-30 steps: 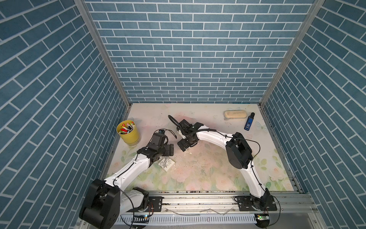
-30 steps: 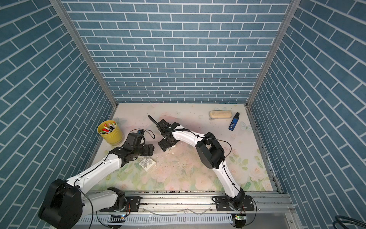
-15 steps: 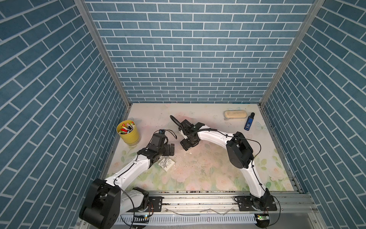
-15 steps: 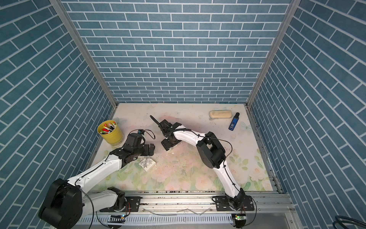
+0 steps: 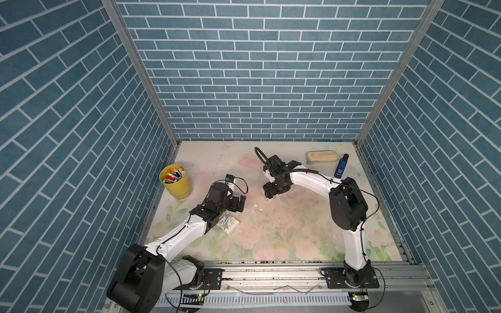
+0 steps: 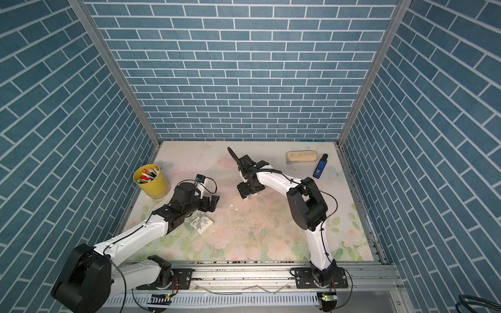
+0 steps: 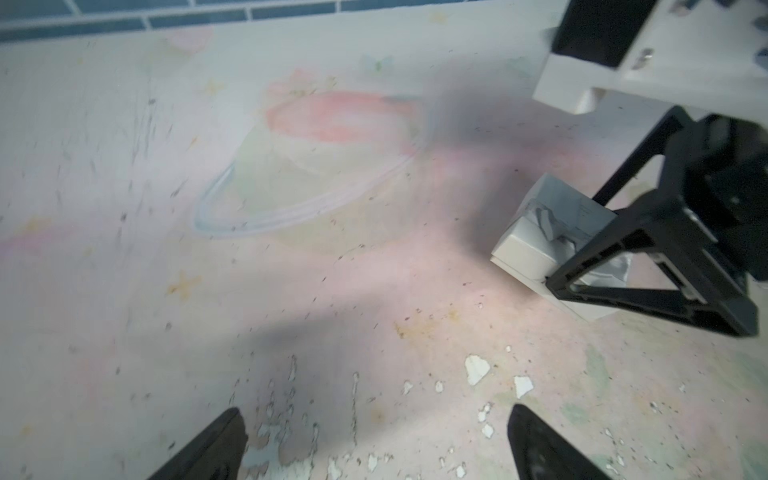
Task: Take the necklace out of the lift-off lid jewelry box
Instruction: Pick up the jewelry box from the center of the board.
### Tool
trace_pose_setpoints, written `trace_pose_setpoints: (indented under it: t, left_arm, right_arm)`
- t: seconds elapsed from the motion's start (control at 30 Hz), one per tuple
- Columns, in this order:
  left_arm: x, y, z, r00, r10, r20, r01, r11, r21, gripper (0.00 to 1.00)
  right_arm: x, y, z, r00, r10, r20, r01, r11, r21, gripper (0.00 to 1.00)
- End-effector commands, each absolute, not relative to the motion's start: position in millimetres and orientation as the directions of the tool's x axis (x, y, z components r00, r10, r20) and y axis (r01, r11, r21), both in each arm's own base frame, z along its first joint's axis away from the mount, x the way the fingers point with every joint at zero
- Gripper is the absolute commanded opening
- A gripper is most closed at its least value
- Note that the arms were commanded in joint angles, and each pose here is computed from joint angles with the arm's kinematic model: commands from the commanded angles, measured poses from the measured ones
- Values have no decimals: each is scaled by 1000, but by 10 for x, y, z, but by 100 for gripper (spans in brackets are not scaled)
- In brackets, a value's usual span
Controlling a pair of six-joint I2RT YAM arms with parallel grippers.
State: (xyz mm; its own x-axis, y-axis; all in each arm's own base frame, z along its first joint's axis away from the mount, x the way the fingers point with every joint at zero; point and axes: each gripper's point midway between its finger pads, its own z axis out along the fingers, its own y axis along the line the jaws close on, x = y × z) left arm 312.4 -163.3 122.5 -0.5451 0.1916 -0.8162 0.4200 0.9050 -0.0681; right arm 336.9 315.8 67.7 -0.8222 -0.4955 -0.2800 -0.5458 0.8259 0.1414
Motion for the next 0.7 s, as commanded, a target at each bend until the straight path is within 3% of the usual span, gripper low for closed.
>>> trace_pose_setpoints:
  t: [0.0, 0.1, 0.3, 0.5, 0.67]
  left_arm:
    - [3018, -2063, 1402, -291, 373, -881, 624, 772, 121, 100]
    - [2911, -2345, 1507, -147, 411, -900, 702, 684, 198, 100]
    - [2858, -2766, 1641, -26, 410, -912, 804, 551, 225, 100]
    - [2903, -3067, 1589, -22, 374, -927, 867, 468, 169, 97]
    - [2966, -3170, 1522, -33, 339, -940, 875, 464, 136, 97]
  right_arm:
    - [3308, 3046, 874, -861, -426, -277, -491, 837, 240, 75]
    - [3308, 2897, 973, -880, -390, -272, -461, 841, 285, 75]
    - [3283, 2637, 1137, -900, -350, -259, -422, 849, 317, 75]
    - [3240, 2570, 1295, -920, -302, -251, -384, 828, 410, 74]
    - [3175, 2628, 1448, -927, -290, -239, -373, 785, 495, 73]
